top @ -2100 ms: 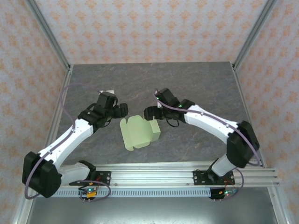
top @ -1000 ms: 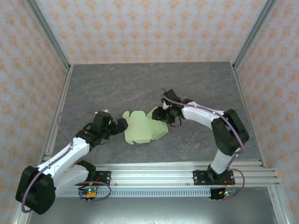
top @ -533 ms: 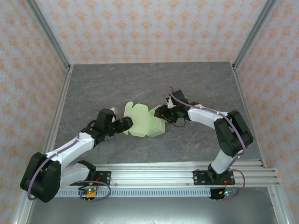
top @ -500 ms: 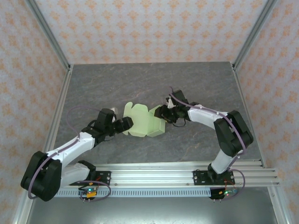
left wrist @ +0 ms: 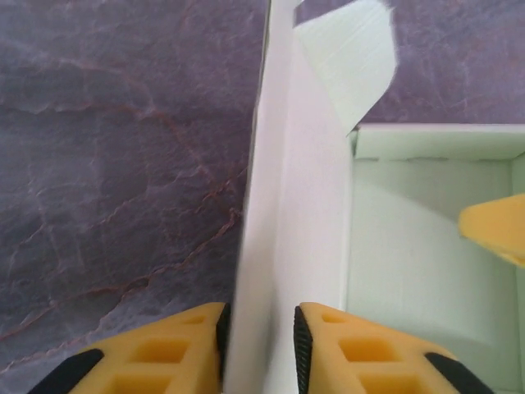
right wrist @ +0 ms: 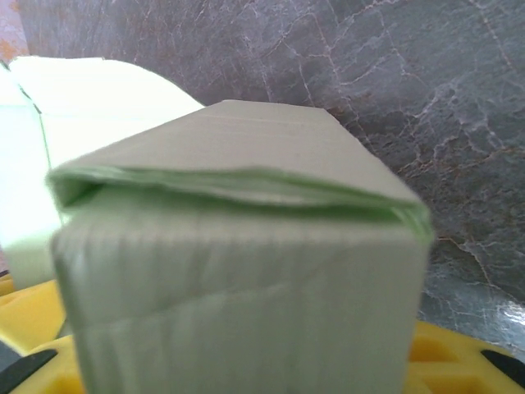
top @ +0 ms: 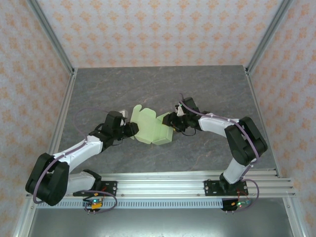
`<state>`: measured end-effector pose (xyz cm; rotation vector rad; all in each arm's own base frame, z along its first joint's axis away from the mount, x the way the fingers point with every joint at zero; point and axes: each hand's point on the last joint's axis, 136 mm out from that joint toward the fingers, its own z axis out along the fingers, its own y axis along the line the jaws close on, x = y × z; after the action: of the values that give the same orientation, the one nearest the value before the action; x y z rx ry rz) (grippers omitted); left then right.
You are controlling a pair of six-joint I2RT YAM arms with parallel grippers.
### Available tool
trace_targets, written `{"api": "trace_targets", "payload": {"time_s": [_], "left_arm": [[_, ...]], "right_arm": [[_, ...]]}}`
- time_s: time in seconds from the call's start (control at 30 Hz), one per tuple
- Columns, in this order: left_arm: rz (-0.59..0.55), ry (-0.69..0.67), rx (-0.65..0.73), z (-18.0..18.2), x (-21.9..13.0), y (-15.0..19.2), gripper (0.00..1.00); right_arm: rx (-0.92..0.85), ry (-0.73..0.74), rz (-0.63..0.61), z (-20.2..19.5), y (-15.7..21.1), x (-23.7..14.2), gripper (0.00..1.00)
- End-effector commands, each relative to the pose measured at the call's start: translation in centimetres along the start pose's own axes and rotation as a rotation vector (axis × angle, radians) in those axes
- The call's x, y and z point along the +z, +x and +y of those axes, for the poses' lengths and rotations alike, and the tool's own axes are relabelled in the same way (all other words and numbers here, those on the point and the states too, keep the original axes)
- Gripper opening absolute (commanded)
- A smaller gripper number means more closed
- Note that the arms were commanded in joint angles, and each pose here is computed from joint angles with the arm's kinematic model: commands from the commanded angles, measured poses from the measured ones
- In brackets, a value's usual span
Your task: Fold the paper box
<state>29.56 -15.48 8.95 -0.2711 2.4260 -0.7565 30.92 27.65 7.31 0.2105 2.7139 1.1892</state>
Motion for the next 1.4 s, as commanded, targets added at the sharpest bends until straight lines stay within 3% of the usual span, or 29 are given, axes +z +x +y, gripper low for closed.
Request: {"api": "trace_targets", "payload": {"time_s": [0.0,0.2,0.4,0.53,0.63,0.73,0.9,1.0,1.07,1.2,1.37], "left_arm": [[-0.05,0.034,0.093,-1.8,-1.0,-1.9,0.22],[-0.076,-0.004,0.286,-3.0,-2.6,-2.7,0.08],[-0.066,-0.052,0.538,-5.0,-3.4,-2.9,0.02],[-0.137,-0.04,0.635,-6.2,-4.2,-4.0,0.03],[-0.2,-0.01,0.774,-8.2,-4.9,-4.1,0.01],[-0.184,-0.018,0.862,-8.9,-5.2,-4.1,0.0],[-0.11,0.004,0.975,-9.3,-4.3,-3.3,0.01],[-0.149,0.055,1.011,-10.4,-3.9,-3.5,0.0],[-0.15,0.092,1.024,-11.3,-4.0,-3.5,0.0],[-0.056,0.103,1.055,-11.6,-3.5,-2.9,0.0],[0.009,0.096,1.029,-11.2,-2.4,-2.3,0.0]], "right_arm": [[0.003,-0.008,0.003,-0.5,0.0,0.3,0.54],[-0.075,0.03,-0.012,-1.0,0.2,-1.0,0.75],[-0.112,0.057,-0.041,-2.3,-0.5,-3.6,0.81],[-0.115,0.057,-0.082,-2.8,-1.2,-6.0,0.83],[-0.14,0.042,-0.1,-2.5,-1.3,-7.9,0.82],[-0.266,0.154,-0.157,-3.2,-1.4,-10.0,0.79],[-0.61,0.237,-0.326,-3.3,-2.1,-12.5,0.75],[-0.823,0.244,-0.483,-2.0,-2.4,-14.3,0.71],[-0.968,0.229,-0.517,-1.1,-1.9,-14.4,0.68],[-1.123,0.31,-0.471,-0.9,-1.4,-12.9,0.65],[-1.201,0.367,-0.249,-1.2,-0.7,-10.1,0.5]]}}
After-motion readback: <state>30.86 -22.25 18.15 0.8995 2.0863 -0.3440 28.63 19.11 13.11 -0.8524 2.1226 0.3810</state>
